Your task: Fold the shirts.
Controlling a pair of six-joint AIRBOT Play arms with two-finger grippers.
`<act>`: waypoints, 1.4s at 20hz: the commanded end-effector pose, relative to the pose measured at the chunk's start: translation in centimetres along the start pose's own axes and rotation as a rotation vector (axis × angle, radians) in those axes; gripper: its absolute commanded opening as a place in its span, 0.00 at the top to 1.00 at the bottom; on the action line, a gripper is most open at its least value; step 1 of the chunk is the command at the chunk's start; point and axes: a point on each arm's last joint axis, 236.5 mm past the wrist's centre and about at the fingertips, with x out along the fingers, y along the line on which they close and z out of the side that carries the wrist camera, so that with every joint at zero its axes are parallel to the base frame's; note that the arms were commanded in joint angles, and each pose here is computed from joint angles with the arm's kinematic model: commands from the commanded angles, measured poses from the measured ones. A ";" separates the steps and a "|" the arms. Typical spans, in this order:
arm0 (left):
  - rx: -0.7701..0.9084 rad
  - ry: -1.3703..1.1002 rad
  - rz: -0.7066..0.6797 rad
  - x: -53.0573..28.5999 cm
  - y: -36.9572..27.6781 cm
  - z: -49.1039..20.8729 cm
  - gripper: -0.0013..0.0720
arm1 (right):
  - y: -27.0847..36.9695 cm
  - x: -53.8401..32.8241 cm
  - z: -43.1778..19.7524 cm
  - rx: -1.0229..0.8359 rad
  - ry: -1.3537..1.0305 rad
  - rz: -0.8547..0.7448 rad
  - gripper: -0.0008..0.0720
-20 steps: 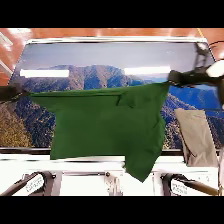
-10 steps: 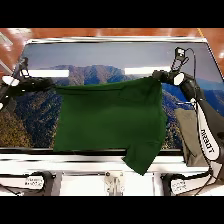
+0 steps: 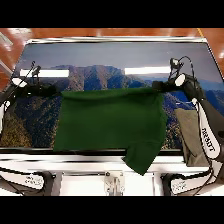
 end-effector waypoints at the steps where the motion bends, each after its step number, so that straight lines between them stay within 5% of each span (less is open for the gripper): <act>1: 0.016 0.244 -0.041 -0.8 0.1 -5.6 0.93 | -1.4 -2.2 -8.1 0.015 0.358 -0.012 0.92; 8: -0.041 0.405 0.017 -1.4 1.8 -9.3 0.93 | -1.0 -1.0 -14.5 0.071 0.628 -0.013 0.92; 22: -0.130 0.431 0.027 -0.5 3.8 -10.2 0.93 | -4.5 -0.5 -14.3 0.023 0.611 -0.150 0.92; 23: -0.144 0.450 0.023 -0.4 3.7 -10.6 0.93 | -4.4 -0.5 -14.2 0.024 0.610 -0.146 0.82; 24: -0.163 0.469 0.021 -0.4 3.6 -11.1 0.92 | -4.1 -0.5 -14.1 0.032 0.606 -0.135 0.51; 25: -0.163 0.486 0.014 -0.7 3.5 -11.4 0.78 | -3.7 -0.7 -14.0 0.037 0.602 -0.122 0.29; 27: -0.166 0.533 -0.009 -2.0 2.9 -11.8 0.39 | -3.2 -2.2 -12.8 0.015 0.566 -0.111 0.29; 28: -0.167 0.555 -0.022 -3.0 2.7 -11.8 0.39 | -3.3 -3.5 -12.0 -0.016 0.540 -0.119 0.29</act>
